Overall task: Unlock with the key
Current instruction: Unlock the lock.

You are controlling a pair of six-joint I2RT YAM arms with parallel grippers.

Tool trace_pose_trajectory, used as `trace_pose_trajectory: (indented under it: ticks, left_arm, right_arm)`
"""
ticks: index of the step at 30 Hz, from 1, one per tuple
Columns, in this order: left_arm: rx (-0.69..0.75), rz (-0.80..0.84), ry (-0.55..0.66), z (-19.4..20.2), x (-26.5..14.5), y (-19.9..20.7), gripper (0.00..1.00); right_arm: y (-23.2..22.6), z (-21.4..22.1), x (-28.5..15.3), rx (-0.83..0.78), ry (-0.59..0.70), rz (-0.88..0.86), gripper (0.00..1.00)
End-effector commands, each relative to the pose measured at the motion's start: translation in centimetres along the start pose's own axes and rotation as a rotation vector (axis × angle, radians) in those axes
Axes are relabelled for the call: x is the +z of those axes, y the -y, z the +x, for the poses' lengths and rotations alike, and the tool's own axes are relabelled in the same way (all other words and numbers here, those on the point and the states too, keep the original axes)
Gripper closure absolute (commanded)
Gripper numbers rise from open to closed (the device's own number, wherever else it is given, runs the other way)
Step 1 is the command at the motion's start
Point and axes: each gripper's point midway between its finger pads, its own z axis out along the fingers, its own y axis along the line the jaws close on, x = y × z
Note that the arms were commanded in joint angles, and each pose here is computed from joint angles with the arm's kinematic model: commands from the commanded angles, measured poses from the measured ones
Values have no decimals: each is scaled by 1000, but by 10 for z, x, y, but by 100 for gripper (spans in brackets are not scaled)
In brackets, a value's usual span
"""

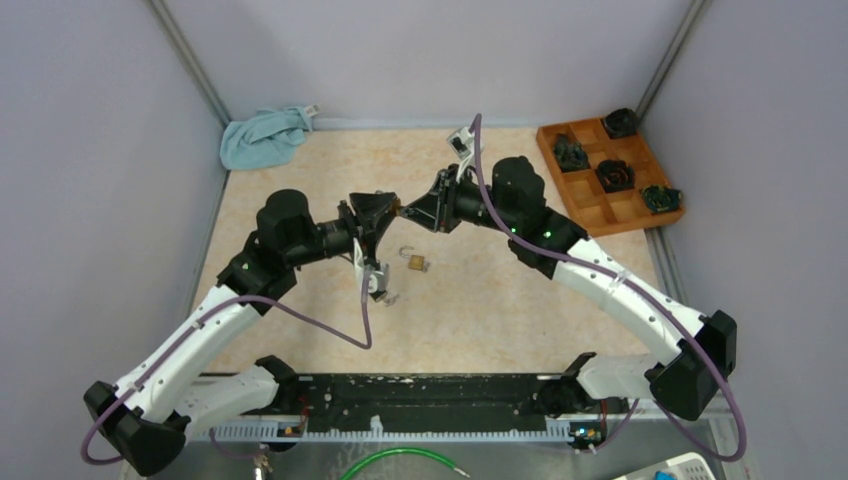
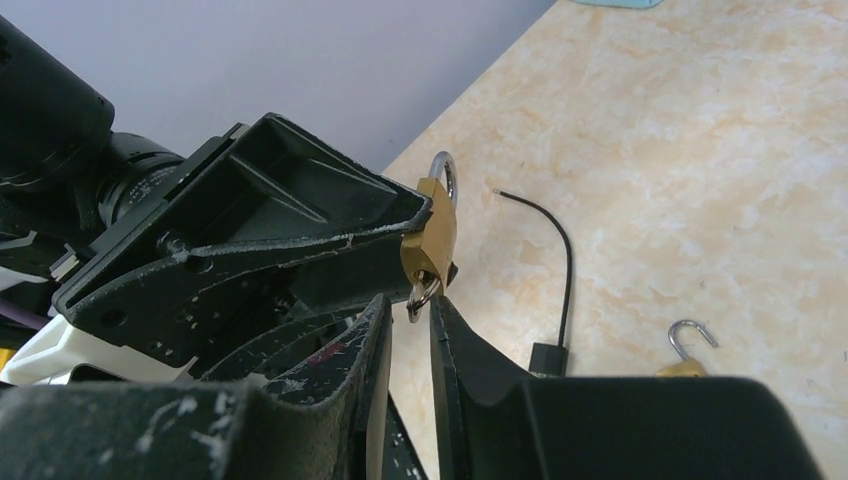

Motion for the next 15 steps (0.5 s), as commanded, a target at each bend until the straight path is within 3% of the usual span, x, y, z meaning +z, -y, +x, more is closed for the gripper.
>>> trace_pose_trajectory:
  ticks: [1, 8, 12, 15]
  left_arm:
    - [58, -42, 31, -10, -4, -12, 100]
    - [61, -44, 31, -10, -5, -12, 100]
    - [66, -48, 27, -10, -5, -13, 100]
    - [68, -51, 26, -9, -5, -14, 100]
  right_arm:
    - [-28, -42, -5, -42, 106, -75, 79]
    - [-20, -39, -2, -47, 96, -44, 76]
    - [-22, -38, 1, -40, 89, -62, 85]
    - [-20, -33, 2, -30, 74, -58, 85]
